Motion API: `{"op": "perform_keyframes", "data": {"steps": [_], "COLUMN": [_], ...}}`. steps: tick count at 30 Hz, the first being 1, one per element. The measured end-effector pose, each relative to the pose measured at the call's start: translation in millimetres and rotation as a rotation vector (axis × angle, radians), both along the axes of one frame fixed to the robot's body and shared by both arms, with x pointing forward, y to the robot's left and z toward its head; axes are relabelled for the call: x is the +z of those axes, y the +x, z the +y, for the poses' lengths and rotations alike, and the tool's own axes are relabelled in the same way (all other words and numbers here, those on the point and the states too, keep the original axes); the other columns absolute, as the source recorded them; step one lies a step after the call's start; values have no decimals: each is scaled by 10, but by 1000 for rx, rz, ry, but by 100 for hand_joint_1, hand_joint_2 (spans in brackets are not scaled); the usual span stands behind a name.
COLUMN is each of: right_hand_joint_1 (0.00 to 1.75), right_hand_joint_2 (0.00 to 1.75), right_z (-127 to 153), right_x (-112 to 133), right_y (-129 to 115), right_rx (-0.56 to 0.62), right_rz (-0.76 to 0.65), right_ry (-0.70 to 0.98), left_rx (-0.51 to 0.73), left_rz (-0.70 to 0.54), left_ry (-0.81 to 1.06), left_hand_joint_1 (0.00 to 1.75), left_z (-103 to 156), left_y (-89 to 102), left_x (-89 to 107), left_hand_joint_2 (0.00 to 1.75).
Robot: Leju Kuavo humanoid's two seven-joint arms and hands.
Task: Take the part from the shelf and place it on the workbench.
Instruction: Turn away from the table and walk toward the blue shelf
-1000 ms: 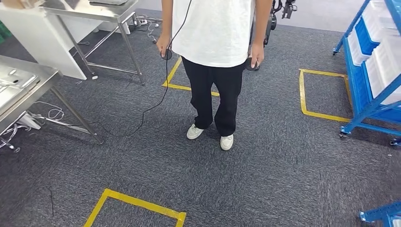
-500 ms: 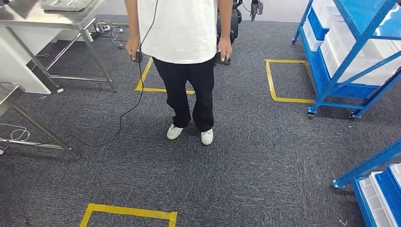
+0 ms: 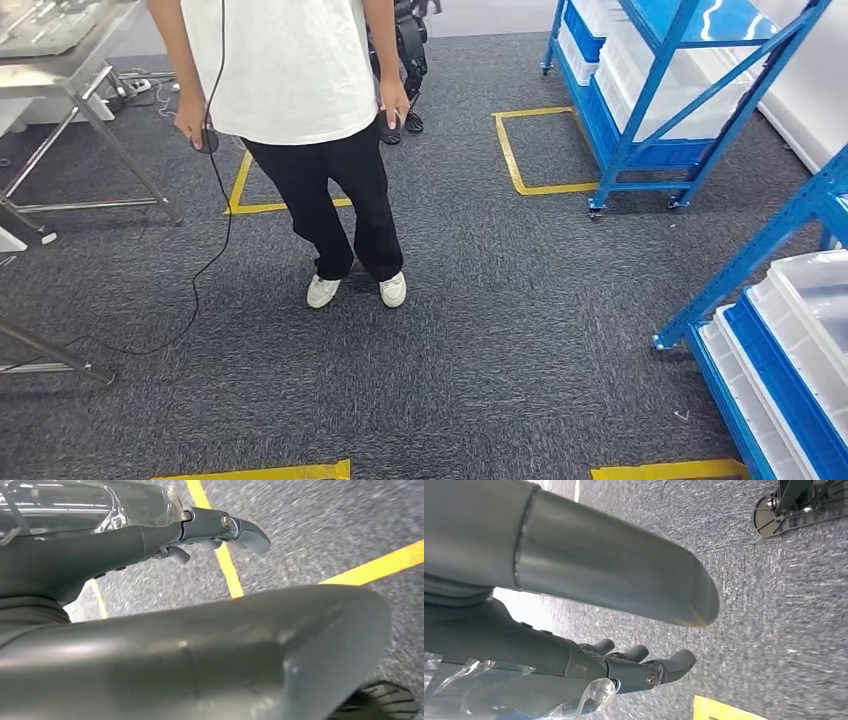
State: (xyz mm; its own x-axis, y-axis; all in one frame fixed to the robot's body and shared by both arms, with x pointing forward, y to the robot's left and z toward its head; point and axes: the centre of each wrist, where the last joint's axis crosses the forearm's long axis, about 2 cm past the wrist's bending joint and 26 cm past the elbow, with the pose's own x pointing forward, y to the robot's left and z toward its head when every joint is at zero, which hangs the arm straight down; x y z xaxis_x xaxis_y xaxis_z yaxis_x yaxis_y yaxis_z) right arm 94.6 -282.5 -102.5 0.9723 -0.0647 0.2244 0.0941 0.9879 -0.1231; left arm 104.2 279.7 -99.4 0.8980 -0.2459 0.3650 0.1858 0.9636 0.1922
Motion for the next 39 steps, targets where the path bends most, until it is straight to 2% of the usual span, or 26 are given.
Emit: {"op": "perform_keyframes", "data": {"steps": [22,27,39], "right_hand_joint_1": [0,0,0], "right_hand_joint_2": [0,0,0], "right_z": [-16,-21,-38], "right_x": [-4,-2,-8], "right_y": [-18,-8,-35], "right_rx": [-14,-20,-23], "right_rz": [5,3,7], "right_ry": [-3,-4,-7], "left_rx": [-3,-4,-5], "left_rz": [-8,2,-4], "left_ry": [-9,-9,-9], "left_hand_joint_1": [0,0,0], "left_z": [-10,-12,-7], "left_y": [65,16,43], "left_x": [15,4,10], "left_hand_joint_2": [0,0,0]}}
